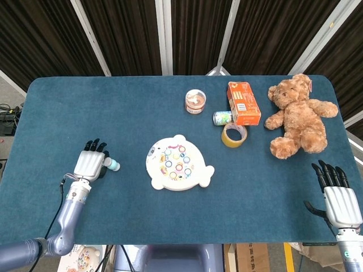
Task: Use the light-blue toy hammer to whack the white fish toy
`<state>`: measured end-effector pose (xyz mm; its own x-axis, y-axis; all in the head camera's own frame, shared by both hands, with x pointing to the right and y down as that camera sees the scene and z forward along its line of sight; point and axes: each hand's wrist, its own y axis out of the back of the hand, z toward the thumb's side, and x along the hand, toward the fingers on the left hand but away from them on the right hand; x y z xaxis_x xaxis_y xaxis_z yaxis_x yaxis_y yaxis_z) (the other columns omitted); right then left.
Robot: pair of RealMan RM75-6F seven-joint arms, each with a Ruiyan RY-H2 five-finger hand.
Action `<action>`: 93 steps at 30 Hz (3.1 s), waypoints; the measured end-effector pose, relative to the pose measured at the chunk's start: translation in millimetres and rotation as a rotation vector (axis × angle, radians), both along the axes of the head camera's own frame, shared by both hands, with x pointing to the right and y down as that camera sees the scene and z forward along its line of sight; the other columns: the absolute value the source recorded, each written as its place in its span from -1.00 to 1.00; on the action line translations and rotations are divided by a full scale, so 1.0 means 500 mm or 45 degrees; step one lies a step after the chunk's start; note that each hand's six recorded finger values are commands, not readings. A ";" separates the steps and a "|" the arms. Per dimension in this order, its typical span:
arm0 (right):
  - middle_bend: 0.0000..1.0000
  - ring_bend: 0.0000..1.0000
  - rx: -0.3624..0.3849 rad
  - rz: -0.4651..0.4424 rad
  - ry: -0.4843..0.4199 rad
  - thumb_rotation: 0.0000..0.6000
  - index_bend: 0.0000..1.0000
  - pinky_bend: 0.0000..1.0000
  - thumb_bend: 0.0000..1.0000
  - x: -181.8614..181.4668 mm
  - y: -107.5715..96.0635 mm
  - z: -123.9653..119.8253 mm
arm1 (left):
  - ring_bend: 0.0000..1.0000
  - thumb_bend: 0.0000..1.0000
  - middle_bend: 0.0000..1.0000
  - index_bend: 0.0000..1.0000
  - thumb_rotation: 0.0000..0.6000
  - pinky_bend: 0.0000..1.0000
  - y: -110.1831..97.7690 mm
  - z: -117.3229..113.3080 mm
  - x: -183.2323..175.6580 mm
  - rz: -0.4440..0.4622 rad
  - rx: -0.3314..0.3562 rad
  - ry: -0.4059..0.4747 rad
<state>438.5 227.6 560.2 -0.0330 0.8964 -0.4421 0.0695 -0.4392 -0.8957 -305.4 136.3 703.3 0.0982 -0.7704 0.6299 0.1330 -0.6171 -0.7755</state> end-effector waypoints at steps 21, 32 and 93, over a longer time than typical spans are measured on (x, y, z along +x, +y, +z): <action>-1.00 -1.00 -0.003 0.004 -0.002 1.00 -1.00 -1.00 -0.53 -0.001 0.002 0.000 | -0.76 0.09 -0.51 0.12 1.00 -0.53 0.008 0.010 -0.006 -0.007 -0.008 -0.010; -1.00 -1.00 -0.004 0.006 -0.002 1.00 -1.00 -1.00 -0.53 -0.001 0.002 0.000 | -0.31 0.23 -0.10 0.26 1.00 -0.02 -0.001 -0.008 0.001 0.001 0.039 0.044; -1.00 -1.00 -0.055 0.084 -0.067 1.00 -1.00 -1.00 -0.53 0.008 -0.003 0.003 | -0.23 0.25 -0.01 0.31 1.00 0.07 -0.155 -0.100 0.403 0.419 0.138 -0.016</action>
<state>442.7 226.0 561.8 -0.0669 0.8731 -0.4830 0.1464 -0.4702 -0.8703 -103.9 58.8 653.3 0.3457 -0.7611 0.5489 0.3211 -0.4537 -0.8313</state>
